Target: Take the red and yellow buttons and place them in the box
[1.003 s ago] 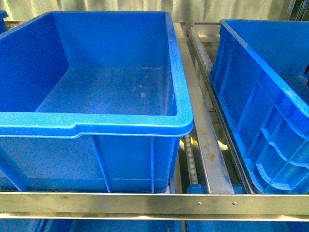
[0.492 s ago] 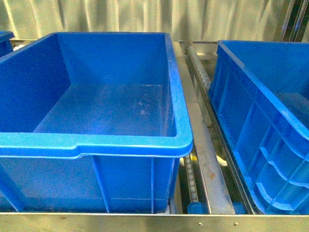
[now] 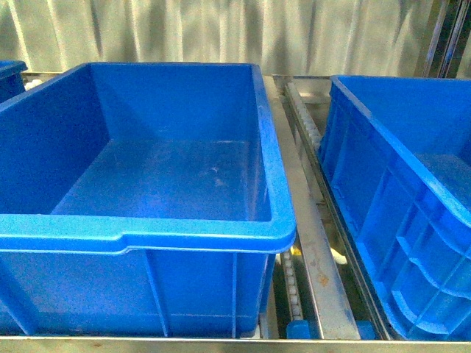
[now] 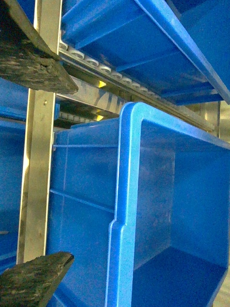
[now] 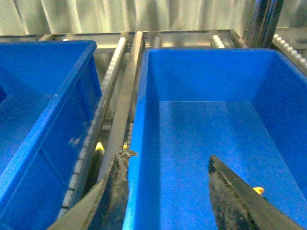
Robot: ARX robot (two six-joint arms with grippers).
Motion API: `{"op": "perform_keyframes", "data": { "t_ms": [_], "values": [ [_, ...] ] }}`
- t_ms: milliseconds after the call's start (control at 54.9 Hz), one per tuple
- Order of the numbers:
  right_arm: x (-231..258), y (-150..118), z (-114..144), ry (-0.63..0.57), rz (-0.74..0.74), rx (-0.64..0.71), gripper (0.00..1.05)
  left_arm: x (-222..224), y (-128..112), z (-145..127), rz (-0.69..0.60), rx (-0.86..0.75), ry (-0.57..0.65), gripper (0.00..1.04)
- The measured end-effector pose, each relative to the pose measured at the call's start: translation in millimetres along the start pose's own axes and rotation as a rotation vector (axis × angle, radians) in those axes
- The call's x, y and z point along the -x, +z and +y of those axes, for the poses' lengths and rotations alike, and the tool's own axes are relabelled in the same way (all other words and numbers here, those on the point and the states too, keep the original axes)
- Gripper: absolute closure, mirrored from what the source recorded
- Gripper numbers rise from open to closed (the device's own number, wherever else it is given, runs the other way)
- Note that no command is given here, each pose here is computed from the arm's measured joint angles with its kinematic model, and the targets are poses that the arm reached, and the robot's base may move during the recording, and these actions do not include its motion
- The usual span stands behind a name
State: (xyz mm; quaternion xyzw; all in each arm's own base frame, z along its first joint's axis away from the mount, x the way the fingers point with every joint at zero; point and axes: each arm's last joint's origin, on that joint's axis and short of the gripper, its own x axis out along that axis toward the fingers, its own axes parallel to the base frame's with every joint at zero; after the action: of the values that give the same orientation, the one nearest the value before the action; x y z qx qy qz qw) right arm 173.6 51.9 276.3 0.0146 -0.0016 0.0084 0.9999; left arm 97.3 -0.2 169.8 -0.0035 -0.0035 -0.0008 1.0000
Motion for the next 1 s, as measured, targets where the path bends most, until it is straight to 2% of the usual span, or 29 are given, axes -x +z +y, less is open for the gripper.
{"op": "perform_keyframes", "data": {
  "t_ms": [237,747,1003],
  "values": [
    [20,-42,-23,-0.008,0.019,0.023,1.02,0,0,0,0.000,0.000,0.000,0.08],
    [47,-83,-52,-0.009,0.009,0.023,1.01,0,0,0,0.000,0.000,0.000,0.08],
    [57,-95,-53,-0.016,0.006,0.023,1.01,0,0,0,0.000,0.000,0.000,0.08]
  ]
}}
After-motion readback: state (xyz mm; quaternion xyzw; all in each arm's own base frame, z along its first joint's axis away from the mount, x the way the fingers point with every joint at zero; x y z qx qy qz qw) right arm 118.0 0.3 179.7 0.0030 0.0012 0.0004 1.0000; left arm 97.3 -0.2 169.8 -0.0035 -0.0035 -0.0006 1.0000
